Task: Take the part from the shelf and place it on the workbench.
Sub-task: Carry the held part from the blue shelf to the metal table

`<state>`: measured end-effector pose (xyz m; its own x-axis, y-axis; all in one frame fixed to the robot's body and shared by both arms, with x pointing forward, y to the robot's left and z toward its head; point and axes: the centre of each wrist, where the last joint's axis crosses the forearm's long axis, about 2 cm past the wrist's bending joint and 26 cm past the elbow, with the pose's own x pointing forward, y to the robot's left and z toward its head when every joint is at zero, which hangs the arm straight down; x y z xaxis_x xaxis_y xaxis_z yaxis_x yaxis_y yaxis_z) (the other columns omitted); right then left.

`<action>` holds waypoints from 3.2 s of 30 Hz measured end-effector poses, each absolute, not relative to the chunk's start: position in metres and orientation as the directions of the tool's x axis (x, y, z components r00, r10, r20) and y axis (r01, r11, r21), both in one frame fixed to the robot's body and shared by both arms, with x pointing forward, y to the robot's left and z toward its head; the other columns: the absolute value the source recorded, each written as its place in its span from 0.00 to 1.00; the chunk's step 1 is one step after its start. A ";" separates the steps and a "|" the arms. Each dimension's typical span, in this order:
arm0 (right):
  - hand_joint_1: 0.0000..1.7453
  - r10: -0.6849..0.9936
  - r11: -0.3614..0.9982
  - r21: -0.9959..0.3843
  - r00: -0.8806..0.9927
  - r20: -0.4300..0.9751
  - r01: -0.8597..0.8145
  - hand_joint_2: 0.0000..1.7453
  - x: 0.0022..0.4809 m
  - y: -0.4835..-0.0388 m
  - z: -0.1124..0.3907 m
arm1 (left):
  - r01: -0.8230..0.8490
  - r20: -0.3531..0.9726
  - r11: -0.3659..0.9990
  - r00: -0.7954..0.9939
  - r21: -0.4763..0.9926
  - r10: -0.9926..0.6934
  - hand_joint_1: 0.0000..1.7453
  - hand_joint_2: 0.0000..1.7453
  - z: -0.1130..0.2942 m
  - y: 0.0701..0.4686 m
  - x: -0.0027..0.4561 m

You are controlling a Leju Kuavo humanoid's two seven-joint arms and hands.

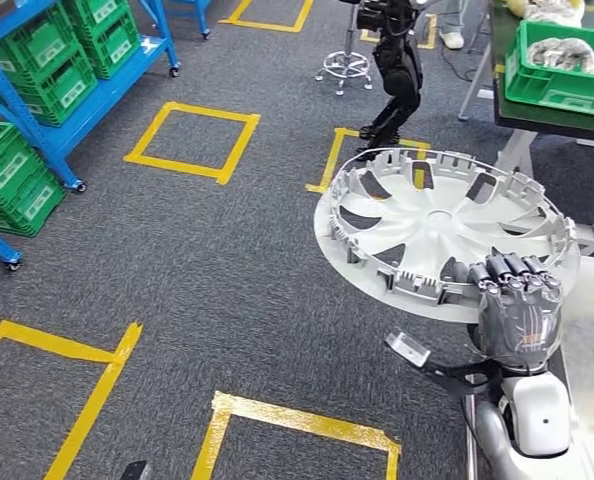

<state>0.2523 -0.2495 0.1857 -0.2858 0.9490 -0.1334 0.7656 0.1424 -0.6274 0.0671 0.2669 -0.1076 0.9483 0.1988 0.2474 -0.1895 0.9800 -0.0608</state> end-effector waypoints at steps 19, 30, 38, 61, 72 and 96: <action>1.00 0.950 0.151 -0.636 -0.288 -0.117 0.757 1.00 0.252 -0.246 0.183 | -0.205 0.215 0.978 0.955 -0.027 0.206 0.00 0.00 -0.109 0.274 0.062; 1.00 0.947 0.162 -0.634 -0.299 -0.114 0.756 1.00 0.256 -0.240 0.184 | -0.187 0.221 0.982 0.957 -0.011 0.185 0.00 0.00 -0.108 0.277 0.068; 1.00 0.946 0.166 -0.640 -0.304 -0.110 0.750 1.00 0.257 -0.238 0.182 | -0.179 0.225 0.984 0.958 -0.008 0.176 0.00 0.00 -0.108 0.277 0.070; 1.00 0.945 0.170 -0.643 -0.309 -0.109 0.747 1.00 0.257 -0.236 0.181 | -0.171 0.229 0.985 0.959 -0.010 0.169 0.00 0.00 -0.107 0.272 0.069; 1.00 0.944 0.170 -0.648 -0.311 -0.110 0.743 1.00 0.257 -0.236 0.180 | -0.169 0.233 0.986 0.958 -0.009 0.167 0.00 0.00 -0.107 0.271 0.071; 1.00 0.941 0.167 -0.650 -0.318 -0.120 0.741 1.00 0.264 -0.234 0.180 | -0.165 0.234 0.986 0.958 -0.015 0.164 0.00 0.00 -0.107 0.273 0.071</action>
<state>0.2639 -0.2343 0.1799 -0.3177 0.9405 -0.1202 0.7412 0.1672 -0.6502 0.0711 0.2733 -0.1072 0.9582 0.1640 0.2344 -0.1652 0.9862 -0.0148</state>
